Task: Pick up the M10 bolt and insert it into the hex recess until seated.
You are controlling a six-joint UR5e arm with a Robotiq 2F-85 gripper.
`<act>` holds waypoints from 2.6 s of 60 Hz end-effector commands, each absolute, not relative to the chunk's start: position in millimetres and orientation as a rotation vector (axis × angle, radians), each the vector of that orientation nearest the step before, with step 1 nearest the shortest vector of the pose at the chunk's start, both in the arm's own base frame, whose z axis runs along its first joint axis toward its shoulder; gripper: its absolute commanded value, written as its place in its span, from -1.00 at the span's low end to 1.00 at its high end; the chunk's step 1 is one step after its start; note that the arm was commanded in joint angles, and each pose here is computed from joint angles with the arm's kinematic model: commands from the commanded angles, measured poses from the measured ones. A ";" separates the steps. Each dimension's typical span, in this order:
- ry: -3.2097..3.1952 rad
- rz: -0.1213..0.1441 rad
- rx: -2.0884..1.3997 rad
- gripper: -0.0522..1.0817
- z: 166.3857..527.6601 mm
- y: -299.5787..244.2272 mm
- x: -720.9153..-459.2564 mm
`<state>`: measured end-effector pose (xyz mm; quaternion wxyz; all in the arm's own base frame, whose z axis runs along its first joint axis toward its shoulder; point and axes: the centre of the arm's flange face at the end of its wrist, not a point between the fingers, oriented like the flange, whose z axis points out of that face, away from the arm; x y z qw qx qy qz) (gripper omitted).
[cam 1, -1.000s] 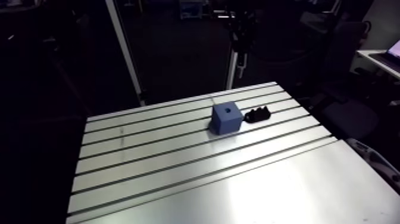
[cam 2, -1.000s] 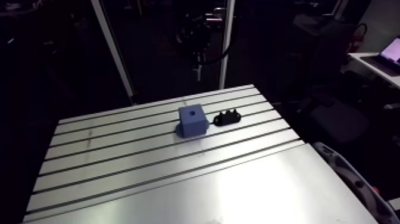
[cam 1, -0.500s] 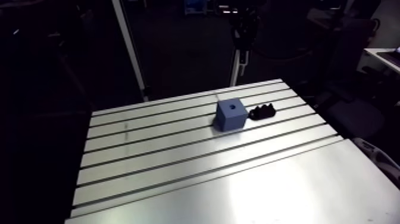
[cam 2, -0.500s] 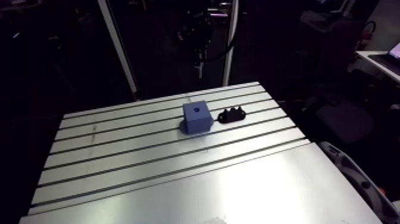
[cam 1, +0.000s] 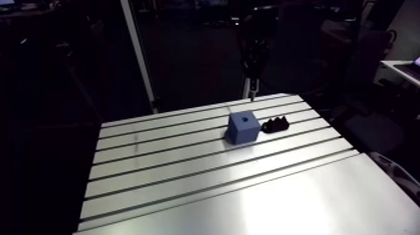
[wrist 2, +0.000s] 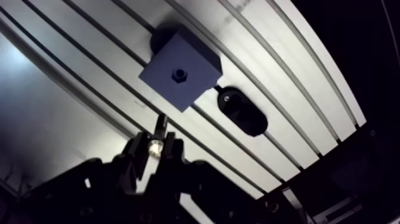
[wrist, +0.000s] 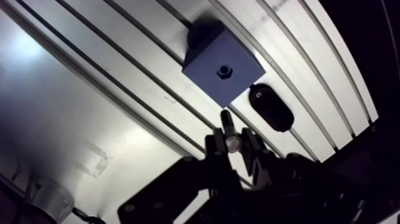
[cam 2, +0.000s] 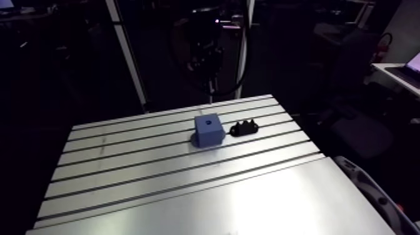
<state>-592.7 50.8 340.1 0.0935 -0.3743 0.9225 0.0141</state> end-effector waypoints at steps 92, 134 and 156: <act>2.711 0.055 -1.113 0.99 271.2 43.6 -612.6; 2.703 0.045 -1.109 0.99 267.0 42.8 -609.8; 2.700 0.043 -1.111 0.99 266.3 43.5 -609.3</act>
